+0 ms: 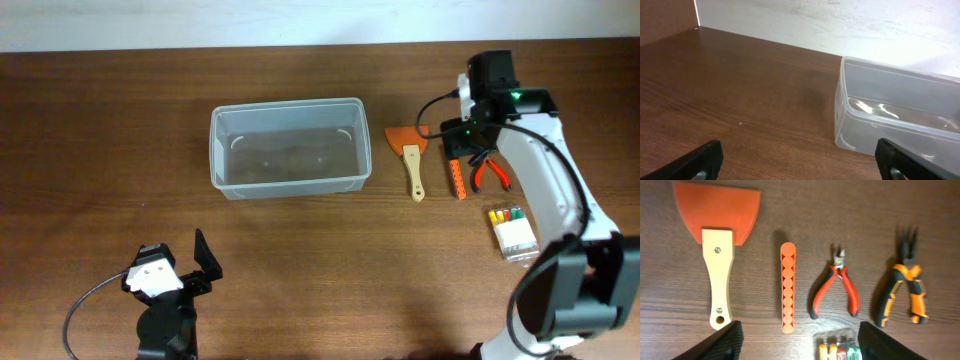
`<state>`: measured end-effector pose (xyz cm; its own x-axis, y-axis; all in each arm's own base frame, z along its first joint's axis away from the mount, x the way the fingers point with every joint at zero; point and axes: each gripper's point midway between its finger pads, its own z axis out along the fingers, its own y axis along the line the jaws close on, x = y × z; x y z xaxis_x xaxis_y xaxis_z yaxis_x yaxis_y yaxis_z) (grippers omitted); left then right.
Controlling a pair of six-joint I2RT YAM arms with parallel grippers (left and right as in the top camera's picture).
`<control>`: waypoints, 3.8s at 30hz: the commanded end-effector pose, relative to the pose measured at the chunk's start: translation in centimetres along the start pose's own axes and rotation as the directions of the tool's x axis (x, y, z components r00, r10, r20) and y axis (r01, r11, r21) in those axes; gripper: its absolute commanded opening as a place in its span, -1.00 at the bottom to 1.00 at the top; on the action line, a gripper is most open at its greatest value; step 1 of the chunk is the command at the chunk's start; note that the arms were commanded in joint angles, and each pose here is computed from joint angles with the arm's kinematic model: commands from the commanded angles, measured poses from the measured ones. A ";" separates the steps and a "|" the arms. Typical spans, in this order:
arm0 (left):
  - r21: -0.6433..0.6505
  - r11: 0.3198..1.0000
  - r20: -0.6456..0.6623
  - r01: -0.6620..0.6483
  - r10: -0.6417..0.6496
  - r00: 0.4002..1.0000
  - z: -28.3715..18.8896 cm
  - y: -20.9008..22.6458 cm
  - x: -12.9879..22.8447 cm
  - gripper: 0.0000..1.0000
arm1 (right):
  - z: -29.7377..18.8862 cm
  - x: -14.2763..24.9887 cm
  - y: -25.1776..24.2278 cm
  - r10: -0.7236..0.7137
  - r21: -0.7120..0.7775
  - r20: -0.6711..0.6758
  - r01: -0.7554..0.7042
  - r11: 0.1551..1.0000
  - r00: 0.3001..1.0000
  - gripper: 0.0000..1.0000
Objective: Pack container
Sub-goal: 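Reach the right gripper to the orange strip and grasp it, then carry the orange strip over the container and release it inside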
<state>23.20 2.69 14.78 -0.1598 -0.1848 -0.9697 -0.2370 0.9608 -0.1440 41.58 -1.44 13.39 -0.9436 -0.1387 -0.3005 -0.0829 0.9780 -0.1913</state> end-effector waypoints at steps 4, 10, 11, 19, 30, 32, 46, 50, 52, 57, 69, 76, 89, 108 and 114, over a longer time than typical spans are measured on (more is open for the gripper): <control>0.000 1.000 0.000 -0.010 0.010 1.000 0.0 0.0 0.1 0.99 | 4.4 1.2 1.1 -0.017 -0.023 -0.102 0.014 1.000 0.995 0.20; 0.000 1.000 0.000 -0.010 0.010 1.000 0.0 0.0 0.1 0.98 | 7.0 2.1 1.7 -0.008 -0.074 -0.158 -0.004 0.997 0.987 0.13; -0.001 1.000 0.000 -0.010 0.010 1.000 0.0 0.0 0.1 0.98 | 7.3 2.3 1.6 -0.004 -0.074 -0.166 -0.009 0.997 0.986 0.13; 0.000 1.000 0.000 -0.010 0.010 1.000 0.0 0.0 0.1 0.98 | 8.8 2.9 -0.4 0.069 -0.091 -0.187 -0.087 0.992 0.980 0.14; 0.000 1.000 0.000 -0.010 0.010 1.000 0.0 0.0 0.1 0.99 | 10.0 3.3 0.5 0.053 -0.171 -0.208 -0.090 0.981 0.977 0.14; -0.001 1.000 0.000 -0.010 0.010 1.000 0.0 0.0 0.1 0.99 | 10.2 3.5 0.6 0.052 -0.174 -0.214 -0.091 0.981 0.975 0.14; 0.000 1.000 0.000 -0.010 0.010 1.000 0.0 0.0 0.1 0.98 | 12.4 4.8 1.7 0.008 -0.216 -0.266 -0.067 0.974 0.964 0.07; 0.000 1.000 0.000 -0.010 0.010 1.000 0.0 0.0 0.1 0.99 | 12.5 4.7 1.7 0.009 -0.215 -0.261 -0.067 0.974 0.965 -0.06; -0.001 1.000 0.000 -0.010 0.010 1.000 0.0 0.0 0.1 0.98 | 12.5 4.8 1.7 0.008 -0.215 -0.262 -0.067 0.974 0.965 -0.29; 0.000 1.000 0.000 -0.010 0.010 1.000 0.0 0.0 0.1 0.99 | 12.5 4.8 1.7 0.009 -0.216 -0.263 -0.067 0.974 0.965 -0.81; 0.000 1.000 0.000 -0.010 0.010 1.000 0.0 0.0 0.1 0.99 | 6.6 -1.3 0.7 0.022 -0.222 -0.121 -0.049 0.974 0.992 -0.92; -0.001 1.000 0.000 -0.010 0.010 1.000 0.0 0.0 0.1 0.99 | -5.1 -8.9 3.9 -0.062 -0.232 0.111 0.086 0.969 0.992 -0.92; 0.000 1.000 0.000 -0.010 0.010 1.000 0.0 0.0 0.1 0.99 | -12.0 -7.2 22.1 -0.151 -0.367 0.160 0.201 0.908 0.976 -0.92; 0.000 1.000 0.000 -0.010 0.010 1.000 0.0 0.0 0.1 0.98 | -0.3 -3.0 29.6 -0.257 -0.347 -0.012 0.237 0.908 0.966 -0.30; 0.000 1.000 0.000 -0.010 0.010 1.000 0.0 0.0 0.1 0.99 | -0.3 -3.1 29.7 -0.266 -0.348 -0.004 0.248 0.904 0.964 0.28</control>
<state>23.20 2.69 14.78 -0.1598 -0.1848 -0.9697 -0.2370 0.9608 -0.1440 41.73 27.97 8.47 -0.8938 -0.3906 -0.2201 -0.4165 0.9052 0.0847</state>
